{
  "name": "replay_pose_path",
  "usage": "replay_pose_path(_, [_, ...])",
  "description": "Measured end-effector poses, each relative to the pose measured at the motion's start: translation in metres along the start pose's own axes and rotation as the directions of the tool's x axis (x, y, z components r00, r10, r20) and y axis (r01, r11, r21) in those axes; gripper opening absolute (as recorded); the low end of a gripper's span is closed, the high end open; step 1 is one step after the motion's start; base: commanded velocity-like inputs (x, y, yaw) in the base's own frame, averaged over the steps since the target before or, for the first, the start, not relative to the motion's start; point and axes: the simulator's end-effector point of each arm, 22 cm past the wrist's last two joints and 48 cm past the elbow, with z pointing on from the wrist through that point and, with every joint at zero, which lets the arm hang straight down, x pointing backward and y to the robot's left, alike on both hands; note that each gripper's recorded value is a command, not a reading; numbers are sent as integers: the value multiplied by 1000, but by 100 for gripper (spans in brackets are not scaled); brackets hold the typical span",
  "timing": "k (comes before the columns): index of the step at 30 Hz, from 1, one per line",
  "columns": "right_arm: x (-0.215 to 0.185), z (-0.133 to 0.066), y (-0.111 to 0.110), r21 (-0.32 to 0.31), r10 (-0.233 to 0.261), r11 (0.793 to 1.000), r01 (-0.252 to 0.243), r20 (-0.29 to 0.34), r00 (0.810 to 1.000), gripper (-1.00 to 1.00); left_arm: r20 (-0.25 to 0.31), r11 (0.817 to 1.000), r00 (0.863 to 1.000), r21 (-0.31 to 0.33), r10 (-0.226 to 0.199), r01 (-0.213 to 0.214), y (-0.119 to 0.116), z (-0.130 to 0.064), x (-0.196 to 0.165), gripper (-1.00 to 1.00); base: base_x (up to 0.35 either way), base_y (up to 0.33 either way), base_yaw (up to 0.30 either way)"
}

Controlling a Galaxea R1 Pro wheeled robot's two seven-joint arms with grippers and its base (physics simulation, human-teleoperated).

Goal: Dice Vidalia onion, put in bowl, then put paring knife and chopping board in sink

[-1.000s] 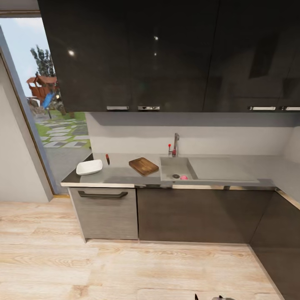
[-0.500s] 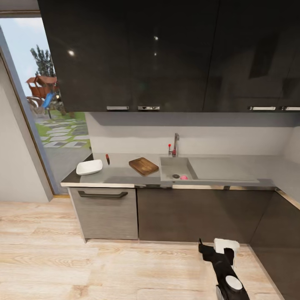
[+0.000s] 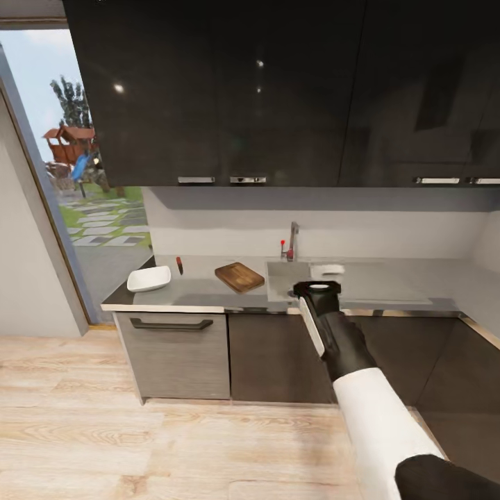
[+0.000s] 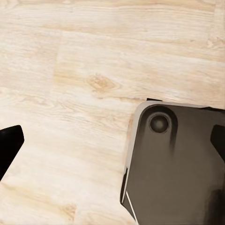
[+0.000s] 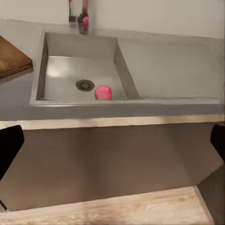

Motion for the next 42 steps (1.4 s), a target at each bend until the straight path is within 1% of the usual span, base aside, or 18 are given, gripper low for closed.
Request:
replay_pose_path(2, [-26, 18, 5, 7, -42, 999, 43, -27, 999, 100, -2, 1000, 1000, 1, 0, 0, -1, 0, 1, 100, 0, 0, 0])
replay_pose_path(3, [-47, 30, 8, 7, -60, 998, 60, -37, 998, 100, -4, 1000, 1000, 2, -1, 1, -2, 0, 1, 100, 0, 0, 0])
replay_pose_path(4, [-64, 34, 9, 3, -51, 999, 51, -21, 998, 100, -5, 1000, 1000, 4, -3, 3, -4, -1, 2, 100, 12, 10, 0])
replay_pose_path(7, [-76, 37, 13, -9, -26, 1000, 26, 9, 1000, 100, -5, 1000, 1000, 5, -5, 6, -5, -1, 2, 100, 111, 91, 0])
replay_pose_path(9, [-79, 37, 18, -30, -11, 999, 12, 22, 1000, 100, -6, 1000, 1000, 6, -6, 6, -5, -1, 3, 100, 187, 155, 0])
replay_pose_path(14, [-82, 37, 27, -71, 1, 997, 2, 31, 1000, 100, -6, 1000, 1000, 6, -5, 5, -5, -1, 3, 100, 220, 183, 0])
replay_pose_path(18, [-80, 37, 31, -88, 1, 996, 1, 29, 1000, 100, -12, 1000, 1000, 6, -4, 4, -6, -2, 6, 100, 234, 195, 0])
replay_pose_path(21, [-72, 41, 33, -93, -5, 996, 7, 14, 1000, 100, -17, 1000, 1000, 6, -3, 3, -6, -2, 8, 100, 236, 185, 0])
replay_pose_path(29, [-61, 49, 37, -95, 8, 995, -4, 36, 999, 100, -25, 1000, 1000, 8, 0, 0, -6, -2, 12, 100, 253, 146, 0])
replay_pose_path(35, [-56, 51, 43, -118, 4, 993, -1, 30, 1000, 100, -25, 1000, 1000, 8, 0, 0, -6, -2, 12, 100, 288, 115, 0])
replay_pose_path(42, [-55, 51, 44, -122, 4, 993, 0, 29, 1000, 100, -25, 1000, 1000, 8, 1, 0, -6, -2, 13, 100, 306, 48, 0])
